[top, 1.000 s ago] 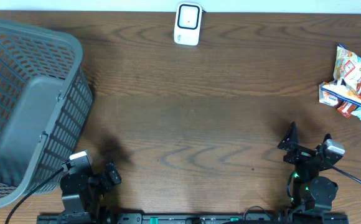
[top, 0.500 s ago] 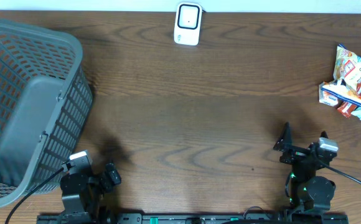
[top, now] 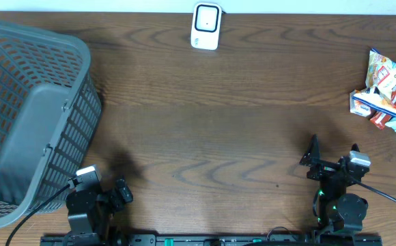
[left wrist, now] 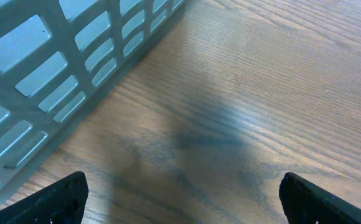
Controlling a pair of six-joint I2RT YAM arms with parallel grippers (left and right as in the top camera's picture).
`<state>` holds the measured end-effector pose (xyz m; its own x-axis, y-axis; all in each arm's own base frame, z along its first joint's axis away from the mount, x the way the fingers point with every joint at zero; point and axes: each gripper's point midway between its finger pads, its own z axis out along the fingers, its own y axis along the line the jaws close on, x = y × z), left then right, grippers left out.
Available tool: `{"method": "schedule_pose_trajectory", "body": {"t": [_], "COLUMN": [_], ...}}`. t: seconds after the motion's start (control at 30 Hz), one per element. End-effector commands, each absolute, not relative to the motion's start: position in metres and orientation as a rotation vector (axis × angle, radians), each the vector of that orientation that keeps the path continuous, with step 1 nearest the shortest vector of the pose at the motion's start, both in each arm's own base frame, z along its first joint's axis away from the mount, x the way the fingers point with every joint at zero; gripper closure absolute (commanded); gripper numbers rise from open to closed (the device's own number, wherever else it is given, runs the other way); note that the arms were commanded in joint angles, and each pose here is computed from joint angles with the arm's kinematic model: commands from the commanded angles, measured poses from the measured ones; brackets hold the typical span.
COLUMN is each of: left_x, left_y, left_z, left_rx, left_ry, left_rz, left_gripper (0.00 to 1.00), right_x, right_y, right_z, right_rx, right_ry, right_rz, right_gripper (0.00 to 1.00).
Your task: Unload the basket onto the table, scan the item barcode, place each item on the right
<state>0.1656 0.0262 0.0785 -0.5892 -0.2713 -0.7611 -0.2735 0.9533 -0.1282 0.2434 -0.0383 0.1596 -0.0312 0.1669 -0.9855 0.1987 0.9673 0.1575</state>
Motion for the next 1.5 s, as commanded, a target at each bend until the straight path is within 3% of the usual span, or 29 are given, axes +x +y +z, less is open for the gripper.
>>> {"method": "schedule_pose_trajectory", "body": {"t": [0.0,0.23,0.37,0.63,0.8,1.47], "left_x": [0.157,0.155,0.165,0.232,0.243,0.243], "left_y": [0.028,0.041,0.024,0.002,0.001,0.012], "left_z": [0.063,0.064,0.069,0.158,0.186,0.137], "left_rx": [-0.376,-0.339,-0.309,-0.194,-0.185,-0.231], "left_ry": [2.289,2.29,2.259,1.753,1.567,1.706], "left_rz": [0.03,0.161,0.035,-0.118,-0.139,-0.055], "left_gripper": [0.02,0.02,0.02,0.02,0.02,0.02], "right_x": [0.243,0.243,0.243,0.243,0.243,0.243], "right_y": [-0.038,-0.038,-0.038,-0.038,-0.038,-0.038], "right_z": [0.159,0.159,0.16,0.159,0.159,0.159], "right_rx": [0.269,0.269,0.269,0.269,0.269,0.269], "right_ry": [1.612,1.612,1.611,1.612,1.612,1.612], "right_rz": [-0.038,-0.038,-0.038,-0.038,-0.038,-0.038], "right_gripper": [0.01,0.01,0.01,0.01,0.01,0.01]}}
